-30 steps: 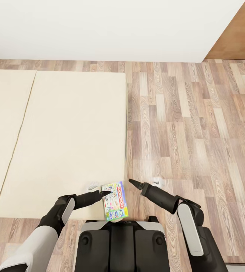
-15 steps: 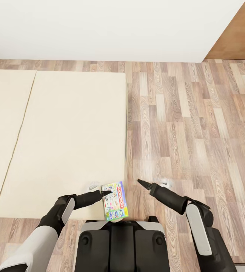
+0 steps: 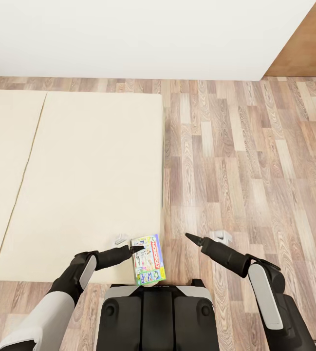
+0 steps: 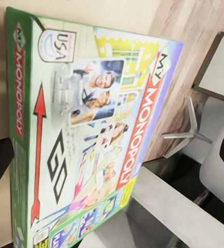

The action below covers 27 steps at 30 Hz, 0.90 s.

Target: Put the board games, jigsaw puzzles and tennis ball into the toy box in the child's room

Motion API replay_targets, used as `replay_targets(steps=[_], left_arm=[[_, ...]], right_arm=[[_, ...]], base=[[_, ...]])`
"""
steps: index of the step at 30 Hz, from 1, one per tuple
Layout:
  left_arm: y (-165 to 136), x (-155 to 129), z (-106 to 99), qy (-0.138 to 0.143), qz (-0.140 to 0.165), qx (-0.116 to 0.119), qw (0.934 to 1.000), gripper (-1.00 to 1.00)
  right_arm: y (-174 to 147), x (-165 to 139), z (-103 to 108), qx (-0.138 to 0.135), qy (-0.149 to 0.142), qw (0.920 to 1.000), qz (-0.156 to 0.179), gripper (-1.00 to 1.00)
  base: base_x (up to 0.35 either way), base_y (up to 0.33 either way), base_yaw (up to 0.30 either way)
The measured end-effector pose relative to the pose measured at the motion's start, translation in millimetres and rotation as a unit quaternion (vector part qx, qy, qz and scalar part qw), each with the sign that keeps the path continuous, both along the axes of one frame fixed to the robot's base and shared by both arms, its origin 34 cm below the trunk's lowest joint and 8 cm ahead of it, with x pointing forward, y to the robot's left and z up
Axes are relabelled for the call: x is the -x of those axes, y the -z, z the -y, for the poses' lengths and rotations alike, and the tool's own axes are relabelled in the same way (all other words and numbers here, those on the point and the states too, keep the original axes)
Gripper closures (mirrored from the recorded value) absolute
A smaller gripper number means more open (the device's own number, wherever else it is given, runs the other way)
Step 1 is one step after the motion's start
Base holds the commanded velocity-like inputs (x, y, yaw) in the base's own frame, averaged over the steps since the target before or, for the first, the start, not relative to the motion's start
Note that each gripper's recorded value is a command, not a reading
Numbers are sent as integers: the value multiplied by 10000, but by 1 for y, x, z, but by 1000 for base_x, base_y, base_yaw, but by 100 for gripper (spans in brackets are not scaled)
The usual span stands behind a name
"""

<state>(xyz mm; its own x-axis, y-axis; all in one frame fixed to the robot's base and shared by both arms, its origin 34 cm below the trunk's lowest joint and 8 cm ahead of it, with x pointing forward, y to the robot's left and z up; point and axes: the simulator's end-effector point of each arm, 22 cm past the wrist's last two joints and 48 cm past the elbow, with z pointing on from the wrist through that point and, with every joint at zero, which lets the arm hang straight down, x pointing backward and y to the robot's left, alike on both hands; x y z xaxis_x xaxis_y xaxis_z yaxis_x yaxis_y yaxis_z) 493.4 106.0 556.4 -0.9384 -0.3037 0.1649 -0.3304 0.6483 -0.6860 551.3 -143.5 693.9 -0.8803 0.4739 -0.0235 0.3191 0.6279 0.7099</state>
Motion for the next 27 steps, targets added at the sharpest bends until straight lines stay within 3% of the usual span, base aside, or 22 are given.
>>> replay_targets(steps=[27], left_arm=[[-2,0,6,8,-1,55,10000,-100]], right_arm=[[1,1,1,13,-3,10000,-10,-100]], base=[[0,0,0]])
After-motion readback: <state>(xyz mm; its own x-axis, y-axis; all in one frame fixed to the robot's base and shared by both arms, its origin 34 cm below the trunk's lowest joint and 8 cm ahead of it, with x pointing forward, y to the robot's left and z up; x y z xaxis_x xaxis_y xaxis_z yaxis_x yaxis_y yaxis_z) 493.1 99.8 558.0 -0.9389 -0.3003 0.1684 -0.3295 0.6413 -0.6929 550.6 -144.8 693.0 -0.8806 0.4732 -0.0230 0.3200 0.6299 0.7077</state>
